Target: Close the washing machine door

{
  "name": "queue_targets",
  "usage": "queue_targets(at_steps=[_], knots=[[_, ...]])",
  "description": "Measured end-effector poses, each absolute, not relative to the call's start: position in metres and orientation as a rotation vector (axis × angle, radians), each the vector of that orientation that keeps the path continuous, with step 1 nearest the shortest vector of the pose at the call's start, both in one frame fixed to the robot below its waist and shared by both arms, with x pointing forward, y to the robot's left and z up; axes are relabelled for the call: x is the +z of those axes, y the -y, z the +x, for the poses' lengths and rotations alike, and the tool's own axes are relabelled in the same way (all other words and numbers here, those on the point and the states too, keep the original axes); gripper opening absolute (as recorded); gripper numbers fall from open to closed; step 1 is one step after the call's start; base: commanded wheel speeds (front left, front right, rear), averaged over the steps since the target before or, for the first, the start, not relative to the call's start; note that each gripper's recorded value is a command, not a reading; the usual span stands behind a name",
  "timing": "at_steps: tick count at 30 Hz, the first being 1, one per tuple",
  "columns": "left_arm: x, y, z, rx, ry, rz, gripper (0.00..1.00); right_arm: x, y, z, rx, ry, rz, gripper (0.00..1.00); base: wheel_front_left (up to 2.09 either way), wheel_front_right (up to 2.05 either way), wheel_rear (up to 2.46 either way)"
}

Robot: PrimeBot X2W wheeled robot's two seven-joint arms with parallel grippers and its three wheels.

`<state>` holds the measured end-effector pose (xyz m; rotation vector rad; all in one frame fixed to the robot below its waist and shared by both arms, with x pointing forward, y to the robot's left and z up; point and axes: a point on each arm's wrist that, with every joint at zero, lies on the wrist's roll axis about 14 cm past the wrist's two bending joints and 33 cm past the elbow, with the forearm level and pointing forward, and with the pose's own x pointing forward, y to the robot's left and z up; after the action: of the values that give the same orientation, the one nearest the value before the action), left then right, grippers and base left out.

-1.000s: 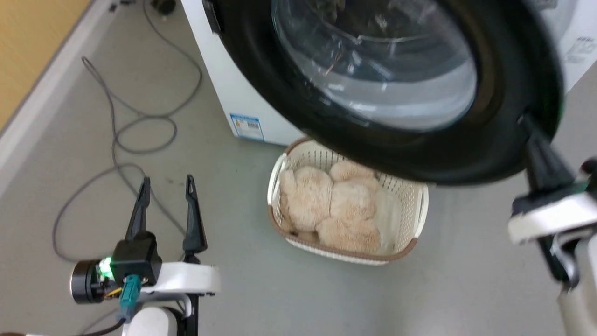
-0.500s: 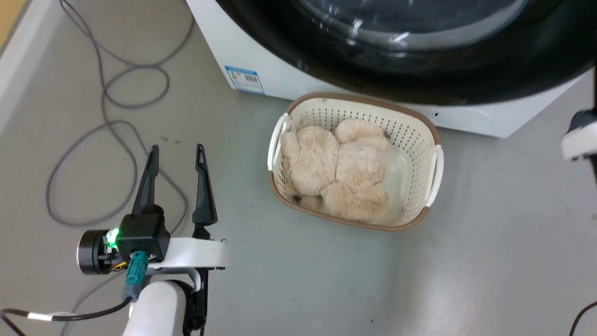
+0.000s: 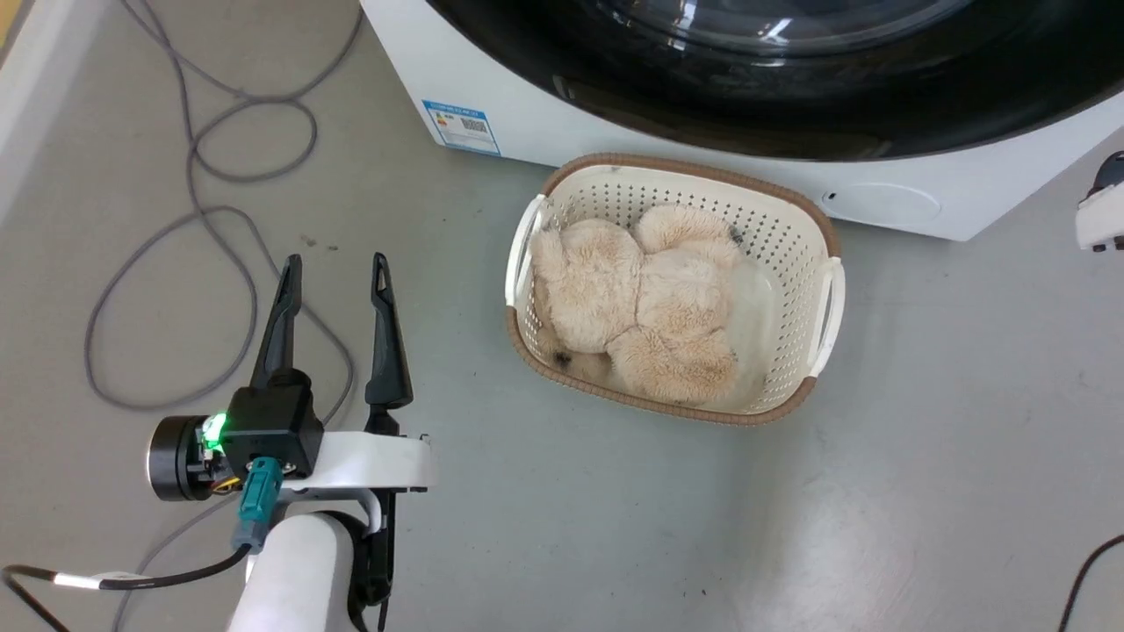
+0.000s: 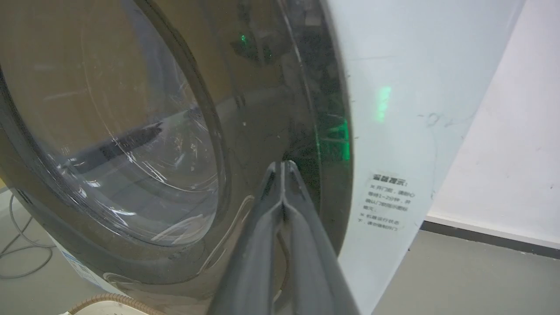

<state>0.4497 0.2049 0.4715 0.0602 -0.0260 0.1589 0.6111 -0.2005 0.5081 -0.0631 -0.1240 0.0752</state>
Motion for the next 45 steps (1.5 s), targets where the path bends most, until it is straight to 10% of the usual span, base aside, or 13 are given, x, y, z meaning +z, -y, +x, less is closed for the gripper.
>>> queue_targets(at_steps=[11,27,32,33,34,45], knots=[[0.498,-0.196,0.438,0.141,0.087,0.053,1.00,0.647,0.212,0.533,0.035,0.506,-0.128,0.00,0.00,0.00,0.00],[0.525,-0.166,0.410,0.049,0.149,0.039,1.00,0.595,0.214,0.429,0.012,0.335,-0.036,0.00,0.00,0.00,0.00],[0.530,-0.158,0.399,0.022,0.160,0.037,1.00,0.568,0.222,0.398,-0.030,0.262,0.029,0.53,0.00,0.00,0.00],[0.531,-0.156,0.396,0.014,0.161,0.036,1.00,0.562,0.223,0.392,-0.036,0.245,0.037,0.94,0.00,0.00,0.00],[0.531,-0.154,0.394,0.008,0.162,0.036,1.00,0.557,0.223,0.387,-0.042,0.232,0.045,1.00,0.00,0.00,0.00],[0.531,-0.141,0.380,-0.034,0.160,0.045,1.00,0.527,0.228,0.344,-0.077,0.151,0.061,1.00,0.00,0.00,0.00]])
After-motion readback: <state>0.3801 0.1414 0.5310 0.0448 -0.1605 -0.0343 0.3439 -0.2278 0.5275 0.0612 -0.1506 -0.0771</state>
